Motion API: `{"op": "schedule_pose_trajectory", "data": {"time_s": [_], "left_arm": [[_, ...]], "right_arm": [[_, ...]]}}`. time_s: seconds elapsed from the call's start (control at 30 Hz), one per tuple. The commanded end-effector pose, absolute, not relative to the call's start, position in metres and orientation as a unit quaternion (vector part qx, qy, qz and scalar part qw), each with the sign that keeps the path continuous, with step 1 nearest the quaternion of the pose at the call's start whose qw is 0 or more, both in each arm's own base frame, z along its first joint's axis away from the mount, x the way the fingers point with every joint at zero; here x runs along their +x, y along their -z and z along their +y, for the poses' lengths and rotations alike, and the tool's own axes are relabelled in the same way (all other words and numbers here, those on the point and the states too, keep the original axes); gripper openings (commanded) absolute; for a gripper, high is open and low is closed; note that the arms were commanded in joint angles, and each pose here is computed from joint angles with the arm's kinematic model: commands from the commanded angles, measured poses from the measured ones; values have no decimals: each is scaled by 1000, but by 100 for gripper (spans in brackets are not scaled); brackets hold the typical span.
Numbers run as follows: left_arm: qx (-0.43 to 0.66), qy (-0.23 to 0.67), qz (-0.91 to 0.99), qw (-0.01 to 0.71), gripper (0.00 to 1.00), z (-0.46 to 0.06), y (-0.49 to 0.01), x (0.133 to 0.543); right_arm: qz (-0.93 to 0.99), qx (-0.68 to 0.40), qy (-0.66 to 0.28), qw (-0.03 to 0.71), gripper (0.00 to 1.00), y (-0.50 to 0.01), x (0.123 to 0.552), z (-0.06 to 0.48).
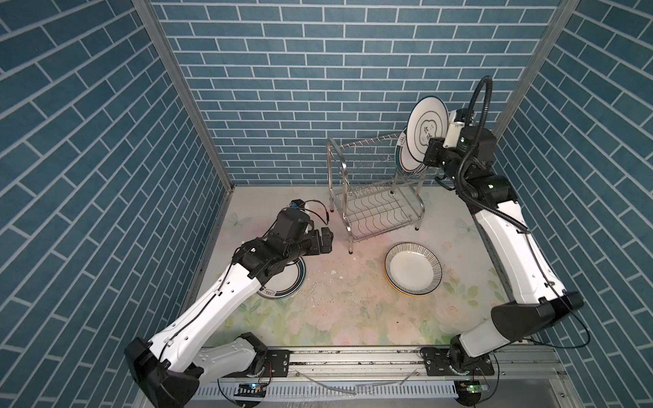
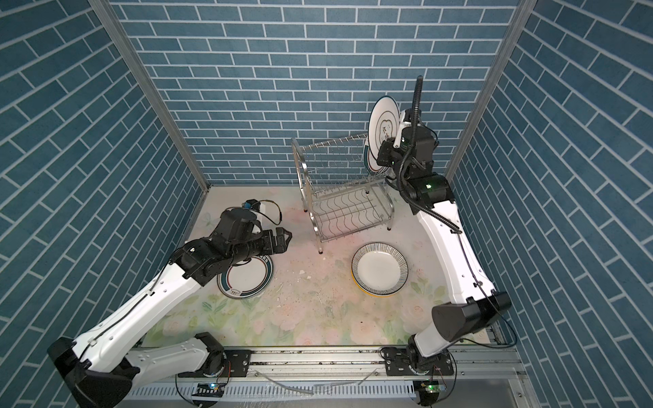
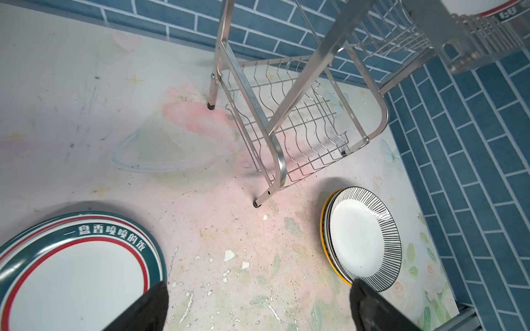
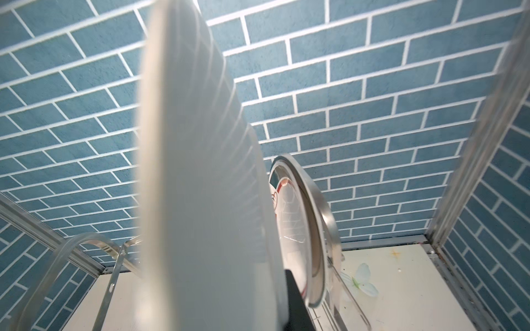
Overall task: Unload the plates from the dish rack
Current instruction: Place the plate among the plates.
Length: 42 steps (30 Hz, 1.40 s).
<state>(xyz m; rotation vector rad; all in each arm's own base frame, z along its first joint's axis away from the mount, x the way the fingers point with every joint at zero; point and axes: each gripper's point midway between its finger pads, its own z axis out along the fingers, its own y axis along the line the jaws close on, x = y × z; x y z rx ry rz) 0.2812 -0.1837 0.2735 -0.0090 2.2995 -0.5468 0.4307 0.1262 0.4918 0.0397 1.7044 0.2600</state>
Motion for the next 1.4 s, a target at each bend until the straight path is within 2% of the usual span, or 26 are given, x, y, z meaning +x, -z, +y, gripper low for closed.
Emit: {"op": "schedule_pose_trajectory", "data": {"time_s": [0.0,0.13,0.33,0.5,0.7,0.93,1.07,1.2,1.37], "left_arm": [[-10,186,905,383,99,-163,-276,276],[-13,178,902,393,99,-151,-280,271],[0,180,905,386,99,-150,-268,265],[-1,170,917,360,99,-148,-237,258],[-9,181,931,317,99,-154,-187,251],[-23,178,941,287,99,-149,-145,240],[-38,182,943,275,99,-141,-125,234],[-46,187,944,268,99,-136,-111,232],[-60,205,941,261,99,-130,-103,236]], "right_arm": [[708,31,-81,700,2,-524,399,100],[711,60,-49,699,2,-505,365,72],[725,124,-19,677,0,-447,306,28],[750,156,5,643,0,-394,262,1],[800,160,-23,577,0,-325,233,2],[865,135,-100,473,0,-258,223,37],[891,105,-176,406,0,-226,227,76],[893,80,-273,348,0,-204,235,120],[869,79,-375,312,0,-195,250,164]]}}
